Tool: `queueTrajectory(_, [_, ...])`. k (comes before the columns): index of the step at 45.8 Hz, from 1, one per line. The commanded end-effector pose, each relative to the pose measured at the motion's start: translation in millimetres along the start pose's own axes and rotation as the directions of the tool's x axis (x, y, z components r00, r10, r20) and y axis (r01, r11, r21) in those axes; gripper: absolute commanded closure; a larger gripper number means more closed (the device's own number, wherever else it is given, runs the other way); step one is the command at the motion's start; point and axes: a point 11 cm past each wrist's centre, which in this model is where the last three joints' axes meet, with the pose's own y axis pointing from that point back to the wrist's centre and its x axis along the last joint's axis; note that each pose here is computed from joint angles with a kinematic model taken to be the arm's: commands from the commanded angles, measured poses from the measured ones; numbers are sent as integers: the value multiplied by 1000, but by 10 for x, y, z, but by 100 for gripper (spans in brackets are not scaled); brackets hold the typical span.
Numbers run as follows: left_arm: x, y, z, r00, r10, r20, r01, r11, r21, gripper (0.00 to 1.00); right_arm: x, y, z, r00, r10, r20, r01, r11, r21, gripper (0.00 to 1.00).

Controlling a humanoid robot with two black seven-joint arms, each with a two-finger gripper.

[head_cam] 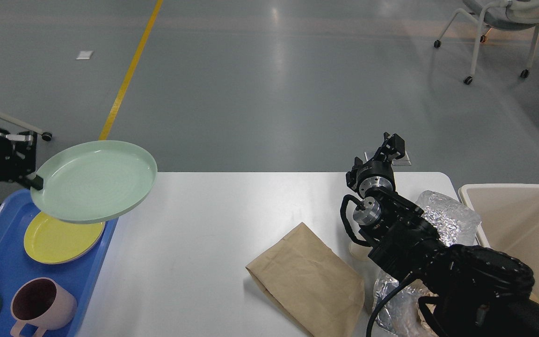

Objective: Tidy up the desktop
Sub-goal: 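Lift the green plate and carry it over the yellow plate, then lower the green plate onto the yellow plate and release it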

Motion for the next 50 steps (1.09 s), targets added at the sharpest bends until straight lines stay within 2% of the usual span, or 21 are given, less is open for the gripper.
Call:
queueTrajectory(1, [167, -247, -618, 972, 154, -178, -156, 988, 3, 97, 0, 0, 0, 1000, 0, 0, 0, 1000, 0, 0])
queueTrajectory(9, [234, -627, -1118, 891, 265, -368, -282, 960, 9, 96, 0, 0, 0, 1000, 0, 0, 0, 1000, 0, 0])
queueTrajectory(26, [62, -1226, -1822, 771, 318, -552, -353, 935, 45, 96, 0, 0, 0, 1000, 0, 0, 0, 1000, 0, 0])
queueTrajectory(38, [13, -1586, -1952, 671, 392, -629, -457, 887, 66, 95, 0, 0, 0, 1000, 0, 0, 0, 1000, 0, 0])
queueTrajectory(50, [-79, -1982, -1810, 630, 427, -649, -500, 862, 83, 92, 0, 0, 0, 1000, 0, 0, 0, 1000, 0, 0])
